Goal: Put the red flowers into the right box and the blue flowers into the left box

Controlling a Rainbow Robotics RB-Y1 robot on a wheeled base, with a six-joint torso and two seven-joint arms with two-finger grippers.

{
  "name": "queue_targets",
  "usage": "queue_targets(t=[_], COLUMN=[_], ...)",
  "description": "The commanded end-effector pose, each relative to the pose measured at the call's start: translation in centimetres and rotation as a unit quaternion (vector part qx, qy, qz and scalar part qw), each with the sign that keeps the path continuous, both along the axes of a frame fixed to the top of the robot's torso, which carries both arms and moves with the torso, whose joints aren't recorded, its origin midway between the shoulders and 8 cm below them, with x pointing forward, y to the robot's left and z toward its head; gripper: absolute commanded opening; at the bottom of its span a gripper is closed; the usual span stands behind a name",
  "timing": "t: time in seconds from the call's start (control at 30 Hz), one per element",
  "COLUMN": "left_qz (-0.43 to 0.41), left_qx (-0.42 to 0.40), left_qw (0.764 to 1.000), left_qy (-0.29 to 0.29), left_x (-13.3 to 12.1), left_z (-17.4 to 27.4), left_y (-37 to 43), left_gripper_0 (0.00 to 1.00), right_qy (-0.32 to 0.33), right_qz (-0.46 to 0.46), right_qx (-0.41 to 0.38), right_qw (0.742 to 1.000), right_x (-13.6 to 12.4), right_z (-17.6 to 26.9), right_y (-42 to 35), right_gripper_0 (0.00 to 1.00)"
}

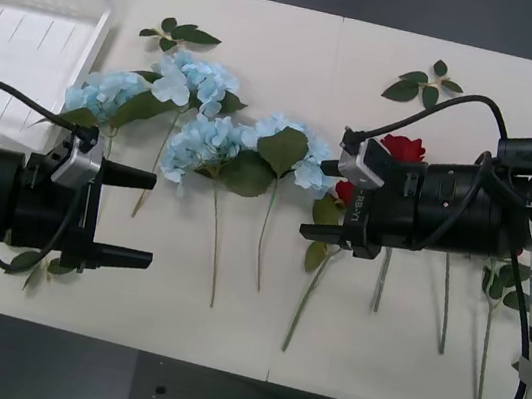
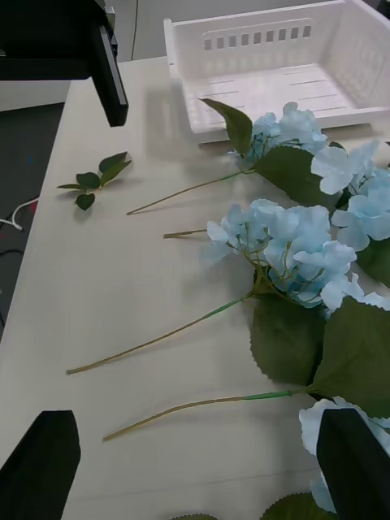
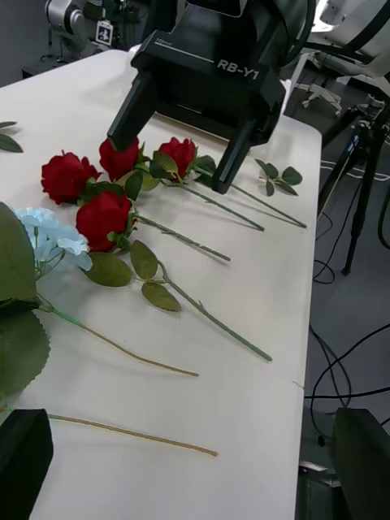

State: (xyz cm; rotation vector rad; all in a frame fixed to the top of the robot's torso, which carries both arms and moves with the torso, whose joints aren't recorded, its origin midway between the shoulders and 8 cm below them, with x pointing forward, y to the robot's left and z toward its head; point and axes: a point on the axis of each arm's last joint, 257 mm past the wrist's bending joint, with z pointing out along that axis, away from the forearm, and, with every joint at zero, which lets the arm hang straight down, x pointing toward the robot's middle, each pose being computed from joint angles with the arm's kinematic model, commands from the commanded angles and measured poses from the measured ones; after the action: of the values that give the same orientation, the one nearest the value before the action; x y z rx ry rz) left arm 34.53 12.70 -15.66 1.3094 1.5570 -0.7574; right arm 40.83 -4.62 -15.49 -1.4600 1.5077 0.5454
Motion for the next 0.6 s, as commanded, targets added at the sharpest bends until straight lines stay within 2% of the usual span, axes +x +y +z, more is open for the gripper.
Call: queue_targets(t=[0.03,0.13,0.6], left_qz=[-0.011,-0.011,-0.011], left_qx=[-0.004,-0.004,-0.004], left_qw=[1.000,1.000,1.000], left_qy=[-0.021,-0.021,-0.021], left_x=[-0.16,-0.16,-0.16], left_z=[1.68,1.68,1.68], left_y=[-0.70,-0.70,-0.70], left_gripper_0=[1.00,1.00,1.00], right_qy=[-0.035,-0.035,-0.035], right_qz=[0.014,0.014,0.014], right_qx=[-0.013,-0.013,-0.013], right_qw=[0.999,0.999,0.999], right_x=[0.31,0.31,0.31], right_z=[1.31,1.31,1.31], right_y=[-0.26,-0.26,-0.26], right_gripper_0=[0.90,0.97,1.00])
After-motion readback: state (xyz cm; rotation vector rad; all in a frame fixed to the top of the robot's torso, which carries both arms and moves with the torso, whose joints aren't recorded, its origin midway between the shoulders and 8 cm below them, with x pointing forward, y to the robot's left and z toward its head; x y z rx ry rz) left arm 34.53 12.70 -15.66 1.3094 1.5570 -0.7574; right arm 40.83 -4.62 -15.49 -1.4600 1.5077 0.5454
